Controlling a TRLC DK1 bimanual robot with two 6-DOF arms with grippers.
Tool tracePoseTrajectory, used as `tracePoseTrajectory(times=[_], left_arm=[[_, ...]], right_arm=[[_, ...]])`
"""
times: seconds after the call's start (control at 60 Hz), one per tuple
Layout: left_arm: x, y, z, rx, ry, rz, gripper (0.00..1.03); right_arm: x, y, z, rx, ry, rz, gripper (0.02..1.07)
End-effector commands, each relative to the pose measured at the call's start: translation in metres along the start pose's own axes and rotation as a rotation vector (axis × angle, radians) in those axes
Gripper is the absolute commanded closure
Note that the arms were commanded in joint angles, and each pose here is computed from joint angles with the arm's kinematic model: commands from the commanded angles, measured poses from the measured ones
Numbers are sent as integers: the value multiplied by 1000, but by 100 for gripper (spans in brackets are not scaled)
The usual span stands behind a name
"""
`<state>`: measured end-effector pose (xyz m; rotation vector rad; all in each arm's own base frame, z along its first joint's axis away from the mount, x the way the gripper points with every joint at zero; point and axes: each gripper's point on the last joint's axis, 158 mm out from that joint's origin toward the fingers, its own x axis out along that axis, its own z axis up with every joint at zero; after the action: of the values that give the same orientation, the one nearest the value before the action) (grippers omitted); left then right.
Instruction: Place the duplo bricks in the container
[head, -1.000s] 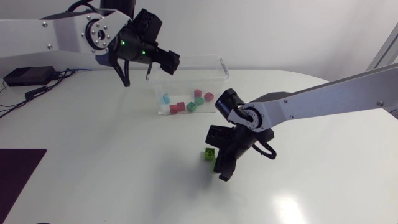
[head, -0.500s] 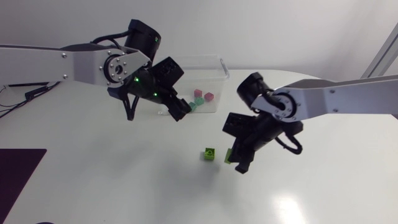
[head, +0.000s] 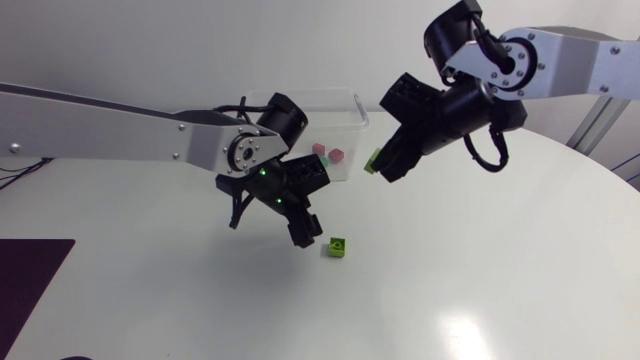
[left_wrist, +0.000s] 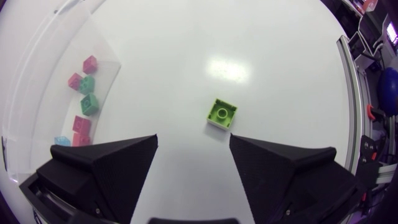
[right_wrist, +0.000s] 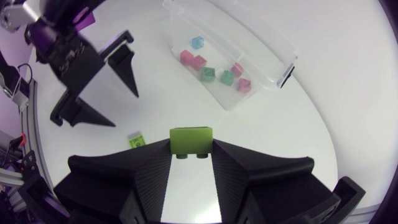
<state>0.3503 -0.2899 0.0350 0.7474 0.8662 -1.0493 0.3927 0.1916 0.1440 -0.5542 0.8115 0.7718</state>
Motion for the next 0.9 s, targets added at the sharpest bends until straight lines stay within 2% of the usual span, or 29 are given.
tracePoseTrajectory(times=[0.0, 0.317, 0.883], left_arm=[[11, -9, 2, 63, 20, -37, 27], [22, -24, 10, 154, 26, -75, 27], [39, -37, 8, 216, 66, -132, 27]], right_arm=[[8, -12, 10, 53, -12, -4, 78], [19, -56, 47, 181, -105, -38, 78], [51, -100, 91, 246, -168, -68, 78]])
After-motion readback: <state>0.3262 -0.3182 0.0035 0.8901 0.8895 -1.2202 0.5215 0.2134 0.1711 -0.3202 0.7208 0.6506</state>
